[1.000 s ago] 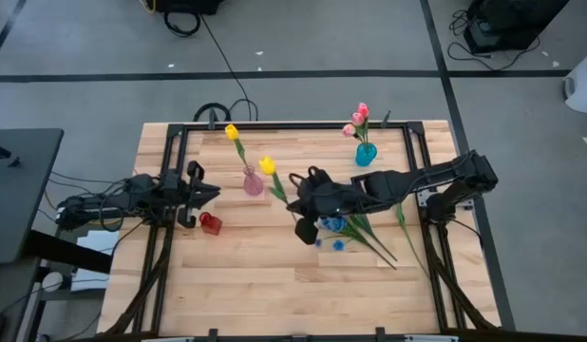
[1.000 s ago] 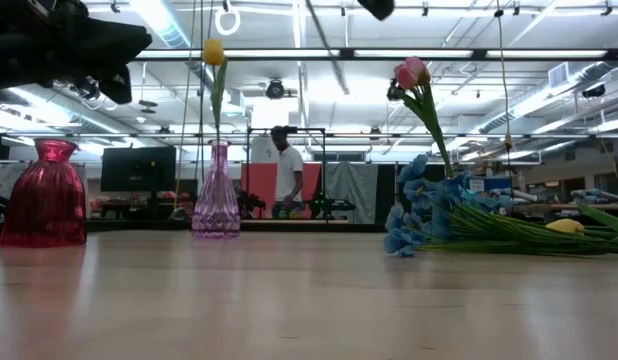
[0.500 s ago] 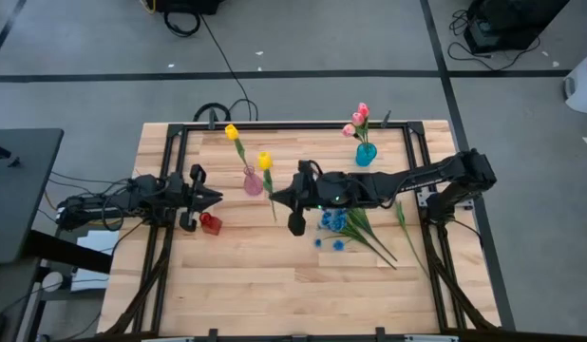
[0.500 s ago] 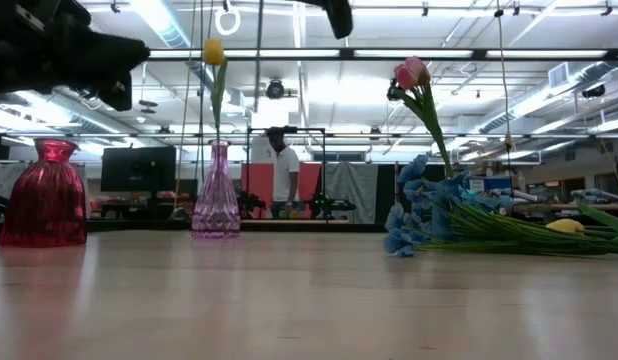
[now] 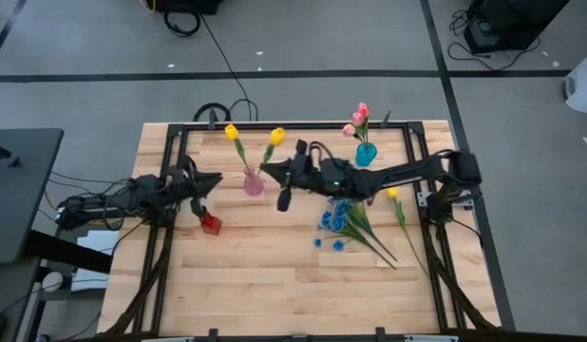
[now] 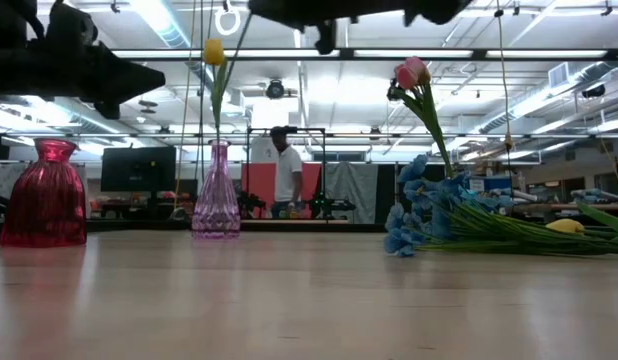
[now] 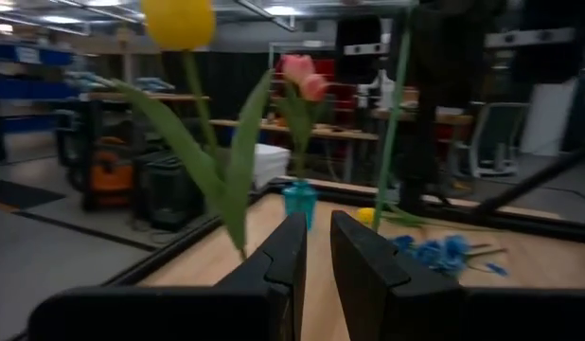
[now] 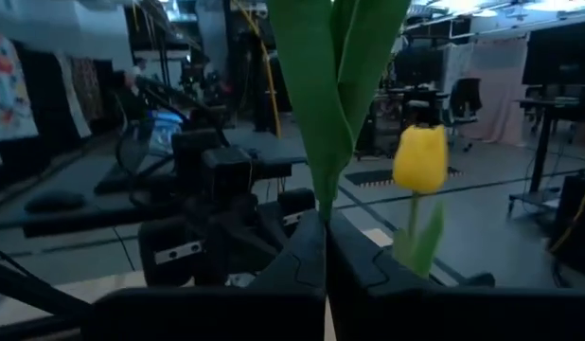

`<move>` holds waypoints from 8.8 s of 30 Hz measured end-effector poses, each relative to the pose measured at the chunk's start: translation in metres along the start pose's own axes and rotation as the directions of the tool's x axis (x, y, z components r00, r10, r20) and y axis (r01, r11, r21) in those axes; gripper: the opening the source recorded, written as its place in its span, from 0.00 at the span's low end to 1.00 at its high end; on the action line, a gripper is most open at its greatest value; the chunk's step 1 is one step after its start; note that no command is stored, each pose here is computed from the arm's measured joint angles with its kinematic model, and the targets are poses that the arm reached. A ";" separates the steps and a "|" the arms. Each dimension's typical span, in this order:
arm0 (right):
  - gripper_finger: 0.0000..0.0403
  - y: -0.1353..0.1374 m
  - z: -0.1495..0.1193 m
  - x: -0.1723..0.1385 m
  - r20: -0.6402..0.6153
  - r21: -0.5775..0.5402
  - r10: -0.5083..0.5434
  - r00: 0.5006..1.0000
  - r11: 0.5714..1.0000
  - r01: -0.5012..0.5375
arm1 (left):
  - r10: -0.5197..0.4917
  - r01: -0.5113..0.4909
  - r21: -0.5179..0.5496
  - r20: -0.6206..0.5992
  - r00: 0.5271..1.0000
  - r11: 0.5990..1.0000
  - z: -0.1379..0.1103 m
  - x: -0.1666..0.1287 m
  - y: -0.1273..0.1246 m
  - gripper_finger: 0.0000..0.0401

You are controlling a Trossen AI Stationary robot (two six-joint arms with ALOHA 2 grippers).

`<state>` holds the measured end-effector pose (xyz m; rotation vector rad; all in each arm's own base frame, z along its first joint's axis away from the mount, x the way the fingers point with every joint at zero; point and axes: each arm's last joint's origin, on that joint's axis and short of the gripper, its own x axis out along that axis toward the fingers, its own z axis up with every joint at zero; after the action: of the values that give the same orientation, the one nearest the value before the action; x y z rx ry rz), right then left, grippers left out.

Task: Sort flowers into vase by color
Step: Put the left yellow flower into the pink vase, then put the yellow flower into the pink vase

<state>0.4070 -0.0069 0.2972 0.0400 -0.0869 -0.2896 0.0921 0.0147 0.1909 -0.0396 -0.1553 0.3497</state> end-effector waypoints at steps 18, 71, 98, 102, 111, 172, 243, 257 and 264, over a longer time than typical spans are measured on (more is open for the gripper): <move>0.01 -0.018 0.002 0.041 -0.065 -0.116 -0.120 0.991 0.987 0.112 | 0.031 -0.034 0.055 0.056 0.998 0.998 0.006 0.000 0.001 0.14; 0.27 -0.051 -0.096 0.069 -0.341 -0.026 -0.086 0.936 0.996 0.082 | 0.028 -0.030 0.030 0.048 0.998 0.999 0.005 0.000 0.001 0.14; 0.41 0.011 -0.019 -0.056 -0.859 0.046 -0.078 0.507 0.972 0.228 | 0.004 -0.006 0.032 0.047 0.999 0.999 0.005 0.000 0.000 0.14; 0.41 0.012 -0.021 -0.094 -0.963 -0.070 -0.152 0.222 0.939 0.338 | 0.004 -0.005 0.032 0.047 0.999 0.999 0.005 0.000 0.000 0.14; 0.41 -0.006 -0.040 -0.154 -0.941 -0.296 -0.146 -0.307 0.795 0.529 | 0.002 -0.003 0.026 0.046 0.999 1.000 0.005 0.000 0.000 0.14; 0.23 -0.034 -0.141 -0.197 -0.903 -0.307 0.042 -0.427 0.631 0.712 | 0.003 -0.004 0.032 0.047 0.999 0.999 0.005 0.000 0.000 0.14; 0.19 -0.008 -0.159 -0.224 -0.885 -0.318 0.107 -0.453 0.571 0.757 | 0.002 -0.004 0.029 0.048 0.999 1.000 0.005 0.000 0.000 0.14; 0.03 -0.006 -0.132 -0.213 -0.867 -0.427 -0.061 -0.494 0.601 0.676 | 0.002 -0.004 0.029 0.046 0.999 1.000 0.005 0.000 0.000 0.14; 0.02 0.010 -0.081 -0.179 -0.916 -0.394 -0.224 -0.333 0.664 0.636 | 0.002 -0.004 0.029 0.052 0.999 1.000 0.005 0.000 0.000 0.14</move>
<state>0.2460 0.0564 0.2025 0.6532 1.6136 -1.0523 0.0912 0.0147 0.1960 -0.0020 -0.2014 0.3563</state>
